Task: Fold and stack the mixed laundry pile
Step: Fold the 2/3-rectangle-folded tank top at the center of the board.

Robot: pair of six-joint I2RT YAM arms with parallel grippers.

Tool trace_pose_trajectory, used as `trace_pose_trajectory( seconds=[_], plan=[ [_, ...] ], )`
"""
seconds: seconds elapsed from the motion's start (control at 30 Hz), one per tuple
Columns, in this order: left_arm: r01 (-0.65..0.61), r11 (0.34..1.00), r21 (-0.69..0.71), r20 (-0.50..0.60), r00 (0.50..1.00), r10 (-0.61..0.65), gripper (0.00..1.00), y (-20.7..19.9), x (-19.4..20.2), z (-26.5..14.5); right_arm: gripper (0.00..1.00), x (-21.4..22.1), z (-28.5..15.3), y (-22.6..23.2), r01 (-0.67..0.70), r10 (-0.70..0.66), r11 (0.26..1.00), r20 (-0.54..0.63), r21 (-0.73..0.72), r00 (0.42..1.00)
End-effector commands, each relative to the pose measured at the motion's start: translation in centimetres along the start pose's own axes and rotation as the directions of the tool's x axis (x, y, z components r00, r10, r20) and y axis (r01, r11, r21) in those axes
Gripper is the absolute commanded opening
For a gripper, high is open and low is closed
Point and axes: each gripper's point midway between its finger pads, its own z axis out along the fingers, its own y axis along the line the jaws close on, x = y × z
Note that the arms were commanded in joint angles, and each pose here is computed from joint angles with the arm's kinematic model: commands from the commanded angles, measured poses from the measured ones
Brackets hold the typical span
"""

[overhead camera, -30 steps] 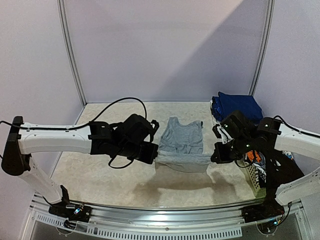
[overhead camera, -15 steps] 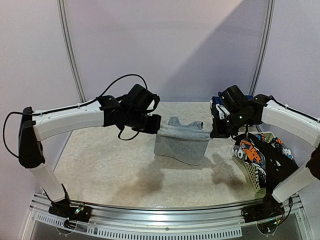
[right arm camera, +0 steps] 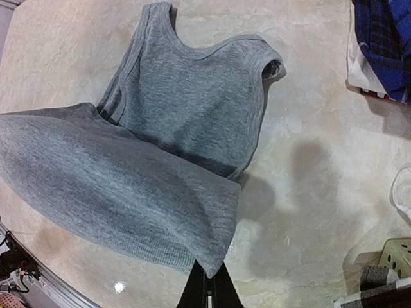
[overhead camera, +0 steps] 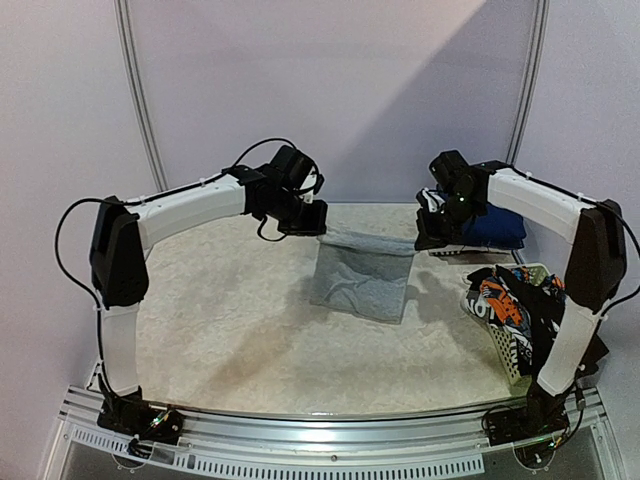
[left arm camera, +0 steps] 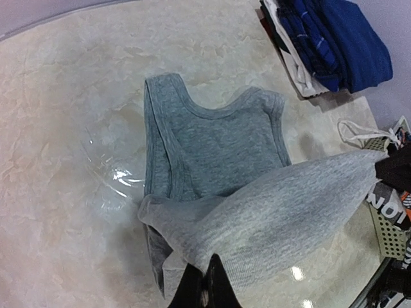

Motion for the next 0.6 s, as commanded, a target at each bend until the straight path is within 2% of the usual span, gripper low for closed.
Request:
trace_pose_trajectory(
  seconds=[0.0, 0.57],
  plan=[
    [0.023, 0.999, 0.034, -0.038, 0.999, -0.021, 0.00, 1.3, -1.1, 1.6, 0.00, -1.2, 1.4, -0.1, 0.008, -0.010, 1.000, -0.045, -0.029, 0.999],
    [0.068, 0.982, 0.175, -0.011, 0.998, -0.067, 0.00, 2.8, -4.8, 7.6, 0.00, -5.9, 4.9, -2.0, -0.031, 0.027, 0.998, -0.059, -0.056, 0.998]
  ],
)
